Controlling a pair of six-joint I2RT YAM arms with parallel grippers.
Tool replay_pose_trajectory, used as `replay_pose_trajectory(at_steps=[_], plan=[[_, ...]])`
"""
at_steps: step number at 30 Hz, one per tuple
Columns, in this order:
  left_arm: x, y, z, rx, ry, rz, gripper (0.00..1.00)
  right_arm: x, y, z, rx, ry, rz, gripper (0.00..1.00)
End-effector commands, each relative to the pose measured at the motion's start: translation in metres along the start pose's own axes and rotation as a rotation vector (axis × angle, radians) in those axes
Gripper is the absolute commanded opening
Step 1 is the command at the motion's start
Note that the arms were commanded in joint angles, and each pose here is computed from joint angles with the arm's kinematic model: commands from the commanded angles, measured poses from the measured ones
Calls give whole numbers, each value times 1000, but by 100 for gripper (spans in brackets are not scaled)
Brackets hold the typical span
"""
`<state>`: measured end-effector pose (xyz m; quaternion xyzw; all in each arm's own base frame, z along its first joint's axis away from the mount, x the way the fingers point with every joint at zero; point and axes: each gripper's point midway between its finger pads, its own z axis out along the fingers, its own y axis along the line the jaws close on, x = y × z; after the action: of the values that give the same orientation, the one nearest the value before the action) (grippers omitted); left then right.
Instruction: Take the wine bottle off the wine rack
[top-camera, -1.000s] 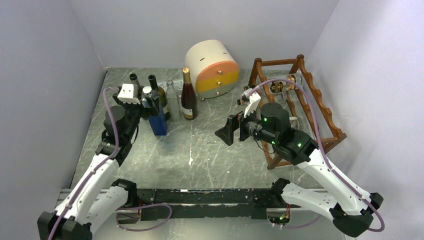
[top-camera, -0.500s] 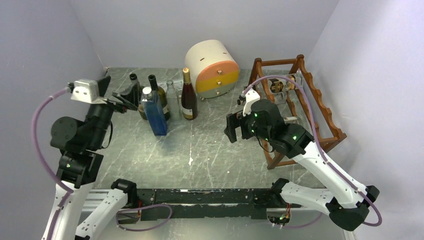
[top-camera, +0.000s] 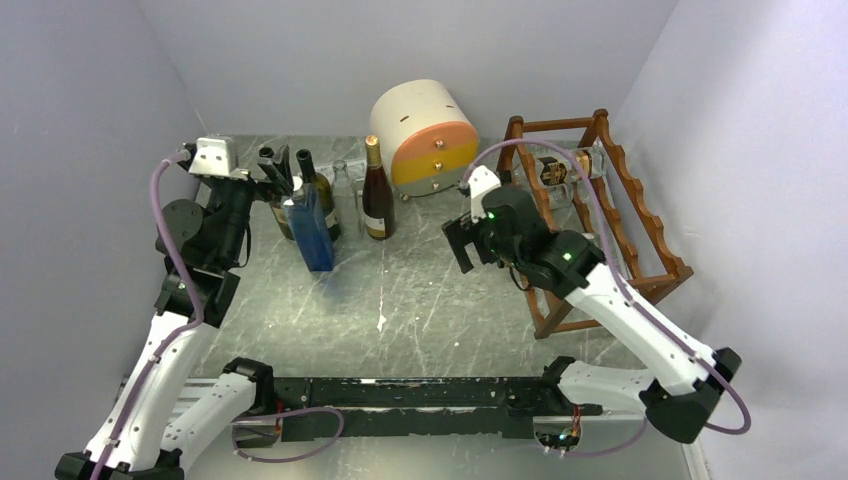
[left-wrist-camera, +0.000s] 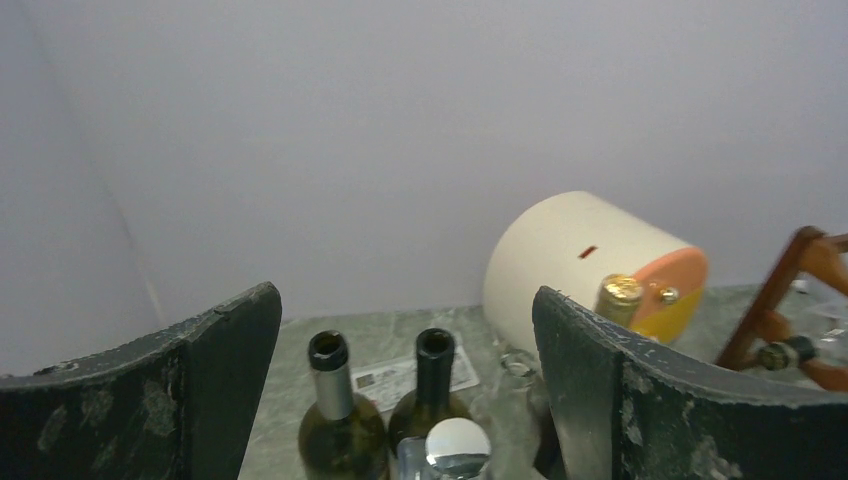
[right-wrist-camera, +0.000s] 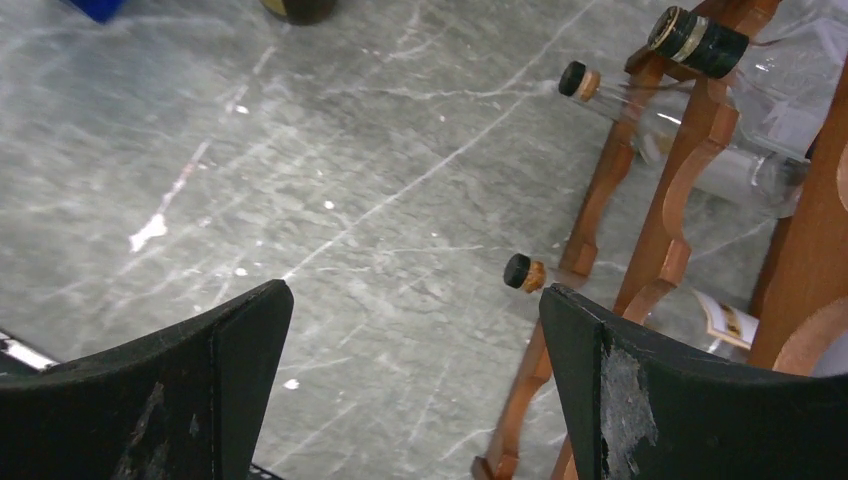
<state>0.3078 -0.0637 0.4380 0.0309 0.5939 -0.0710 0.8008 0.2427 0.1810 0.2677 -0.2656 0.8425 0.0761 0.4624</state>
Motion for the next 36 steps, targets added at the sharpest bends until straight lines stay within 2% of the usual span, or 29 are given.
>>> replay_pose_trajectory(at_steps=[1,4,7,12,18,23,27,30,36], plan=[[-21,30,-6,-149,-114,40,99,-1,-14,16,84,24,-108,100],[-22,36,-8,-180,-139,64,99,-27,-16,11,82,-117,-147,100],[-21,42,-6,-211,-143,75,99,-36,-19,14,89,-153,-240,100],[-7,45,-3,-224,-133,64,99,-26,-37,31,198,-25,-358,100],[15,55,-8,-239,-93,90,99,-4,-43,63,242,102,-503,100],[15,54,-14,-228,-95,80,99,12,-59,87,361,203,-593,95],[12,55,-20,-229,-102,80,99,21,-80,99,471,276,-743,93],[9,57,-25,-239,-116,93,99,16,-100,112,558,307,-841,91],[9,60,-28,-253,-122,99,99,5,-143,138,621,340,-944,86]])
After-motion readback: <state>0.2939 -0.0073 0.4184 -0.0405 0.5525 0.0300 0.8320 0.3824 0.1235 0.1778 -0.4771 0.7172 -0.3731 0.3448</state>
